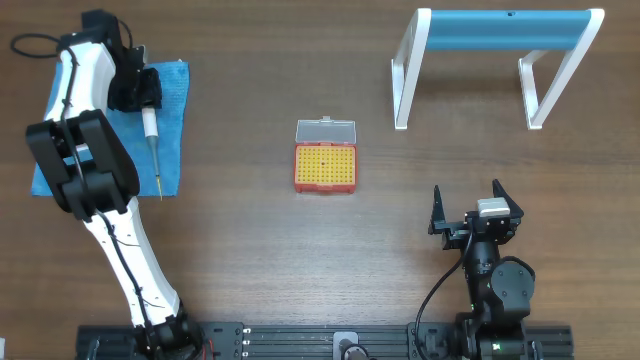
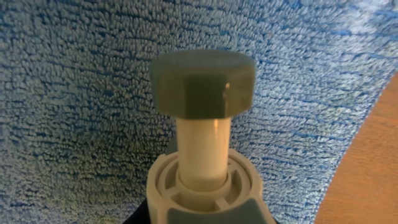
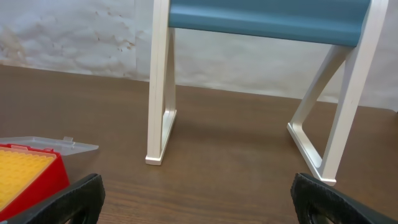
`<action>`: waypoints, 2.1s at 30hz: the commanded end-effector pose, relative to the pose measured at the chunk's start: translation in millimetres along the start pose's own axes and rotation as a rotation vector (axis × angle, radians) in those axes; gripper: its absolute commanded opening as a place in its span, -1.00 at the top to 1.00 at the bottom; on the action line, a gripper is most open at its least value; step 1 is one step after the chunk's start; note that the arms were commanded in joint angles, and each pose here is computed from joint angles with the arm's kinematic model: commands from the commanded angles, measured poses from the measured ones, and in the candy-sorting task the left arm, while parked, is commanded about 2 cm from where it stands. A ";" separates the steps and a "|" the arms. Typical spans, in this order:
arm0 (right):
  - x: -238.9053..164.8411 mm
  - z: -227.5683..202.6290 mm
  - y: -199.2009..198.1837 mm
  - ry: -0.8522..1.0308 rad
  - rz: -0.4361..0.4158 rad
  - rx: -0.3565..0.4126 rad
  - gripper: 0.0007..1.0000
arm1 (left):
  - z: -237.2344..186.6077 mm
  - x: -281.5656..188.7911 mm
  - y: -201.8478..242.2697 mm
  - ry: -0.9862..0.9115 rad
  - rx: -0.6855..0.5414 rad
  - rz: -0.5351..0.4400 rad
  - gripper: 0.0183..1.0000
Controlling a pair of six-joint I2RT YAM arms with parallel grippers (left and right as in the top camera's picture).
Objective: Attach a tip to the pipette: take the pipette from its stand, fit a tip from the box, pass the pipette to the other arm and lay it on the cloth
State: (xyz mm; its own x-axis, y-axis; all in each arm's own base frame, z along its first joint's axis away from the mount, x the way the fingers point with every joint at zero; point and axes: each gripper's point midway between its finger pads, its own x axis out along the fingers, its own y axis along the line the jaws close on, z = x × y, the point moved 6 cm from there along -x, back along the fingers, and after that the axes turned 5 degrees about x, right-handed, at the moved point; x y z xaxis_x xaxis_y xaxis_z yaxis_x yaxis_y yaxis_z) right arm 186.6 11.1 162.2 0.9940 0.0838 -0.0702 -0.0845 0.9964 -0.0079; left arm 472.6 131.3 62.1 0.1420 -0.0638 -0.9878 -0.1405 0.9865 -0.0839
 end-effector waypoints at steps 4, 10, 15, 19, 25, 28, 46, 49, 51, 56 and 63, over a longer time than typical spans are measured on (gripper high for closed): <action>-0.2 -1.1 0.3 0.003 -0.001 0.015 -0.95 | 4.7 -1.2 -1.1 -0.014 -0.010 -0.011 0.56; -0.2 -1.1 0.4 0.003 0.000 0.015 -0.95 | 4.7 -1.2 -1.1 -0.014 -0.010 -0.011 0.05; -0.2 -1.1 0.3 0.003 -0.001 0.015 -0.95 | 4.5 -1.1 -1.1 -0.013 -0.011 -0.011 0.00; -0.2 -1.1 0.3 0.003 -0.001 0.015 -0.95 | 3.3 -1.2 -1.4 -0.007 -0.011 -0.013 -0.11; -0.2 -1.1 0.3 0.003 -0.001 0.015 -0.94 | 0.4 -0.5 -13.9 0.014 0.021 -0.040 -0.64; -0.2 -1.1 0.3 0.003 -0.001 0.015 -0.94 | -0.4 -0.2 -23.1 0.020 0.037 -0.074 -0.82; -0.2 -1.2 0.3 0.003 -0.001 0.015 -0.95 | 4.1 -115.5 -33.3 -0.075 0.073 -0.016 -1.00; -0.2 -1.1 0.3 0.003 -0.001 0.015 -0.95 | 6.2 -172.6 -40.7 -0.141 0.093 -0.007 -1.00; -0.2 -1.1 0.3 0.003 -0.001 0.015 -0.95 | 5.4 -208.6 -47.1 -0.206 0.105 0.000 -1.00; -0.2 -1.1 0.3 0.003 -0.001 0.015 -0.95 | -13.8 -316.2 -81.4 -0.491 0.153 -0.031 -1.00; -0.2 -1.1 0.3 0.003 -0.001 0.015 -0.95 | -80.2 -425.4 -122.7 -0.786 0.270 -0.030 -1.00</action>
State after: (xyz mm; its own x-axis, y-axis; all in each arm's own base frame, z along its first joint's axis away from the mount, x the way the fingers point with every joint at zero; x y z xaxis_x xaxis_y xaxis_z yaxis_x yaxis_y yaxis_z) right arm 186.6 11.1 162.2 0.9940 0.0838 -0.0702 -0.0845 0.9964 -0.0079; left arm 393.5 41.7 439.3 0.7265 -0.0443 -0.6857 0.0670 0.9977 0.0065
